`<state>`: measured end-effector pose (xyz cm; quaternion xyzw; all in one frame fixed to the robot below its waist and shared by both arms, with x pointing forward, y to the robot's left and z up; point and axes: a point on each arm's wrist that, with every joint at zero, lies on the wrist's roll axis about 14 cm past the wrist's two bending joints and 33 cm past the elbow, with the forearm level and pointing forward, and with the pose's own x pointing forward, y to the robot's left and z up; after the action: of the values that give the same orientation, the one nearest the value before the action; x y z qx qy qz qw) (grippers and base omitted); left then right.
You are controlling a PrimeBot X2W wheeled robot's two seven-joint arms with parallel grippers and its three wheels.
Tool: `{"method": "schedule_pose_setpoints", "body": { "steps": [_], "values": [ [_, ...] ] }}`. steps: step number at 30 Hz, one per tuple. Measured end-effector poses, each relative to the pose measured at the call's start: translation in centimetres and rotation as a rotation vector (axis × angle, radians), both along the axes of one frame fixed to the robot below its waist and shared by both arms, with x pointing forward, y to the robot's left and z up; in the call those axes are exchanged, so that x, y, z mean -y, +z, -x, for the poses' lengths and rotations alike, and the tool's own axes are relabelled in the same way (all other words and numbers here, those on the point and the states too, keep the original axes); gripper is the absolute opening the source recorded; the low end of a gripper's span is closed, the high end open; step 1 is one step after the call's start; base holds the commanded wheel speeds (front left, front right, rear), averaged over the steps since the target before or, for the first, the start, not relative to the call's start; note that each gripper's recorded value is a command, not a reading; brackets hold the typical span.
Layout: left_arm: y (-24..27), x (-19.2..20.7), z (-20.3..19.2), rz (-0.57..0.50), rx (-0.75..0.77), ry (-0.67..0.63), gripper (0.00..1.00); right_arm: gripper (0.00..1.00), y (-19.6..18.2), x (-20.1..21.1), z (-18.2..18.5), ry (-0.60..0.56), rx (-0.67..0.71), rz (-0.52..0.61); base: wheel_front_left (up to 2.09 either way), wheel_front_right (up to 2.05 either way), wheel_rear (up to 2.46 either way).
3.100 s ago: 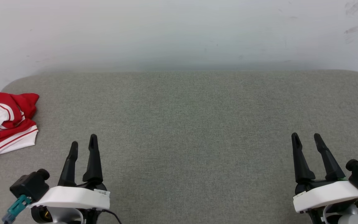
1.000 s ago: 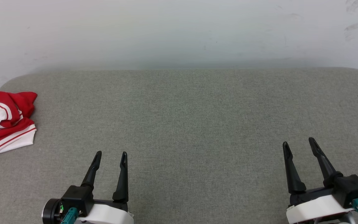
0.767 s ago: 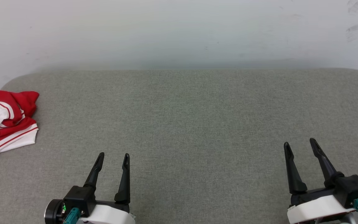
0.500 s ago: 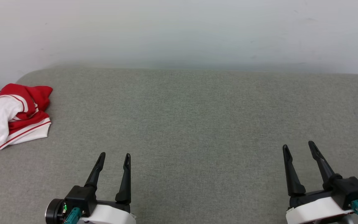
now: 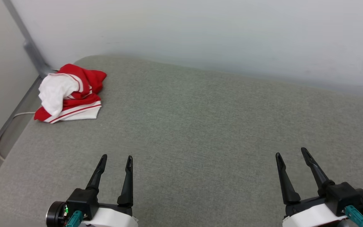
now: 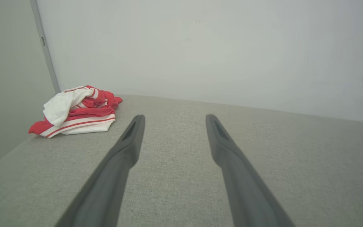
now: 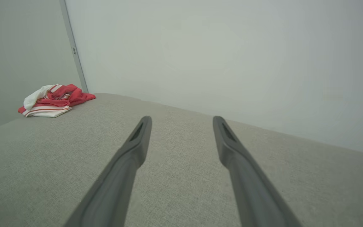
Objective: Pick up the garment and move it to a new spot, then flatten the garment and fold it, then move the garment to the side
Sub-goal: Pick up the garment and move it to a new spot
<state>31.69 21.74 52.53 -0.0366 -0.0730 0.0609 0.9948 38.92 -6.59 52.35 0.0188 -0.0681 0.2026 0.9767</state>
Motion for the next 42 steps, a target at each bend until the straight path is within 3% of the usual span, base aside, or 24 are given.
{"method": "schedule_pose_setpoints", "body": {
  "steps": [17, 32, 42],
  "values": [
    [-0.2, -4.6, 4.3, 0.000, -0.011, 0.180, 1.00, 1.00, -0.5, -7.0, -0.8, 0.198, -0.009, 0.001, 0.00, 0.00, 0.00],
    [0.2, -5.1, 3.4, 0.003, -0.004, 0.187, 1.00, 1.00, -0.8, -6.7, -1.1, 0.188, -0.017, -0.002, 0.00, 0.00, 0.00],
    [0.4, -9.4, -0.8, 0.003, -0.007, 0.235, 1.00, 1.00, -2.8, -5.1, -2.8, 0.138, -0.039, 0.042, 0.00, 0.00, 0.00]
  ]
}}
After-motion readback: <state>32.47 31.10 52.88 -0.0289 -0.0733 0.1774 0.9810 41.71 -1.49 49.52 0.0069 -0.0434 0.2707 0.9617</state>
